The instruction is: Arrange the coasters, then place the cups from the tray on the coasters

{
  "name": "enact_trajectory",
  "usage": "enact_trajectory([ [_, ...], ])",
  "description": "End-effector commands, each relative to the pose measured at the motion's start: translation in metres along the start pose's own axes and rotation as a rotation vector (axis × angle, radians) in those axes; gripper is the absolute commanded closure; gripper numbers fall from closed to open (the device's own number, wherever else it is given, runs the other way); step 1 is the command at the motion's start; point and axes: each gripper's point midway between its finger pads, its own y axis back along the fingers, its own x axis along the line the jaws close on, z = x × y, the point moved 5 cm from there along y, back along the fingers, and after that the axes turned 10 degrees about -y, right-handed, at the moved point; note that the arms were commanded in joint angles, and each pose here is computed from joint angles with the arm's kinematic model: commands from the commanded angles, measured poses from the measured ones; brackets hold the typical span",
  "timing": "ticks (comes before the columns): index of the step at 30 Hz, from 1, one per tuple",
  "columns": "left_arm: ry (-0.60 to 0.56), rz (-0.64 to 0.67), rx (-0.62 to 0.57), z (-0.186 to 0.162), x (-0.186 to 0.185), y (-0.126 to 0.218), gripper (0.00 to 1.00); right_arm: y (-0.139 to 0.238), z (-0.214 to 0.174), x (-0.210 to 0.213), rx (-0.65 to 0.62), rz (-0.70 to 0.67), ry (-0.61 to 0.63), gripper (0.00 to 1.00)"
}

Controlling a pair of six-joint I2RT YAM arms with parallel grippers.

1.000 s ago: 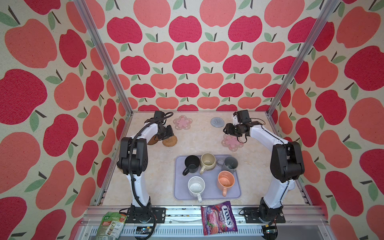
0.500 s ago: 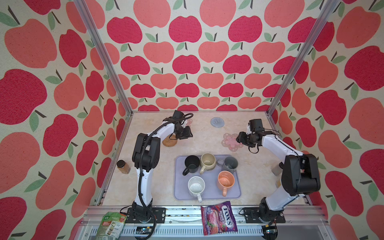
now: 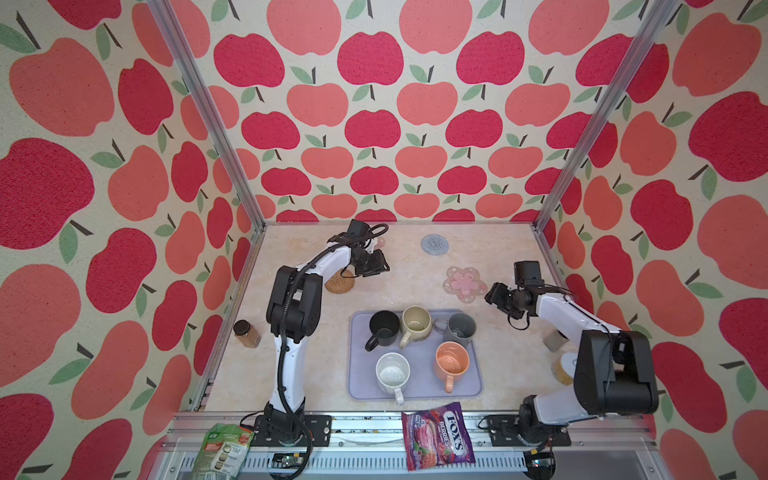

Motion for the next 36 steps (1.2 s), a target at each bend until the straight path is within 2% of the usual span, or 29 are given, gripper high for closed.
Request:
enact_trajectory([
  [1,-0.013,0.046,-0.01,0.001,0.001,0.015,0.57,-0.014,0.005,0.01,0.008,0.068,-0.058,0.34],
  [13,0.029,0.08,-0.018,-0.007,0.021,0.029,0.57,-0.056,0.025,0.02,0.014,0.094,-0.116,0.33],
  [23,0.05,0.072,-0.022,-0.009,0.031,0.025,0.57,-0.078,0.039,0.03,0.047,0.086,-0.122,0.33],
  [36,0.06,0.06,-0.038,-0.01,0.036,0.025,0.57,-0.101,0.037,0.052,0.104,0.083,-0.041,0.33],
])
